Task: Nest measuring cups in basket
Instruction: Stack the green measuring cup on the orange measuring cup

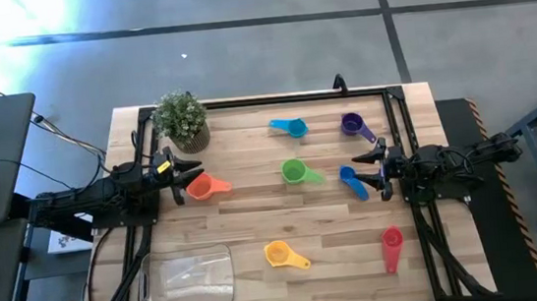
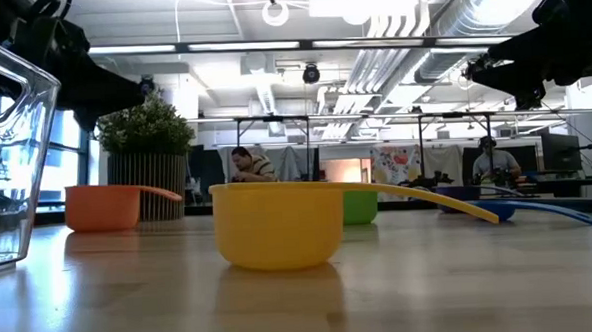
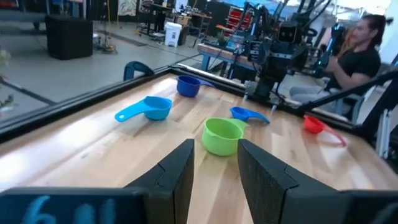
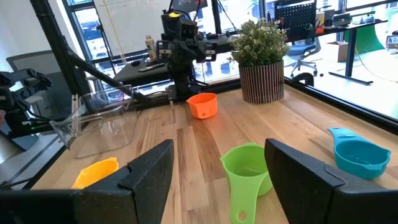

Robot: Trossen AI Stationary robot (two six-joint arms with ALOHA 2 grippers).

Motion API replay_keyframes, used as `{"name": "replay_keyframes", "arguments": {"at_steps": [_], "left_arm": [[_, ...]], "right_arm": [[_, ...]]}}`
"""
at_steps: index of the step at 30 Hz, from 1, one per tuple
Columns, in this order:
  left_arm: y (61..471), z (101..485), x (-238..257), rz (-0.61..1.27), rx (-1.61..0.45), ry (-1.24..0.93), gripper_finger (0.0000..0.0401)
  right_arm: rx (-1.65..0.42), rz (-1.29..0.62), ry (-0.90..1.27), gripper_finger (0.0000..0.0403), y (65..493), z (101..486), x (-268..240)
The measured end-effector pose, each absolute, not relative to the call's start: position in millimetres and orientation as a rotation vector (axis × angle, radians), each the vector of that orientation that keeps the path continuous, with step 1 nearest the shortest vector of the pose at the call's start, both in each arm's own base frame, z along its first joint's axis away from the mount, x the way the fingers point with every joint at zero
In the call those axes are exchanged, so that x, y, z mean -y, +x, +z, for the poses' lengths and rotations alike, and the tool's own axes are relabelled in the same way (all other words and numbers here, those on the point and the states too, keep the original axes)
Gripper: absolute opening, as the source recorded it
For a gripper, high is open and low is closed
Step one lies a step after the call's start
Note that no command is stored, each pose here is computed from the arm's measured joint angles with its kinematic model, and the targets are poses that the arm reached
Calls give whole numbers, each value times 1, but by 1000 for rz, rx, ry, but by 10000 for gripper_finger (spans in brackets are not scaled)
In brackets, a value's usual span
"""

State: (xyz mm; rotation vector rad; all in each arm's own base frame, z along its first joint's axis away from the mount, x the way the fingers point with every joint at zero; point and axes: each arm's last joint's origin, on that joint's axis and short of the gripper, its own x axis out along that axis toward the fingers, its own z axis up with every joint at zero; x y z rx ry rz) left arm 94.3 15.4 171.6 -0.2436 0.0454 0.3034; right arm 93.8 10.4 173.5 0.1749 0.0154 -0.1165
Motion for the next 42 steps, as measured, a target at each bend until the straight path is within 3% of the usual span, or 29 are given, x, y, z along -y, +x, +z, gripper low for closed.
{"name": "replay_keyframes", "arguments": {"at_steps": [5, 11, 25, 34, 42], "left_arm": [[94, 172, -15, 306, -28, -313, 113], [94, 184, -14, 257, 40, -238, 113], [86, 270, -14, 270, 135, 26, 113], [127, 310, -18, 257, 2, 125, 113], [179, 317, -21, 158, -156, 250, 113]], "right_arm": [[-15, -117, 175, 243, 94, 173, -10], [-15, -116, 175, 243, 94, 173, -10], [-15, -116, 175, 243, 94, 174, -10], [-15, -117, 175, 243, 94, 173, -10], [-15, -117, 175, 243, 94, 174, -10]]}}
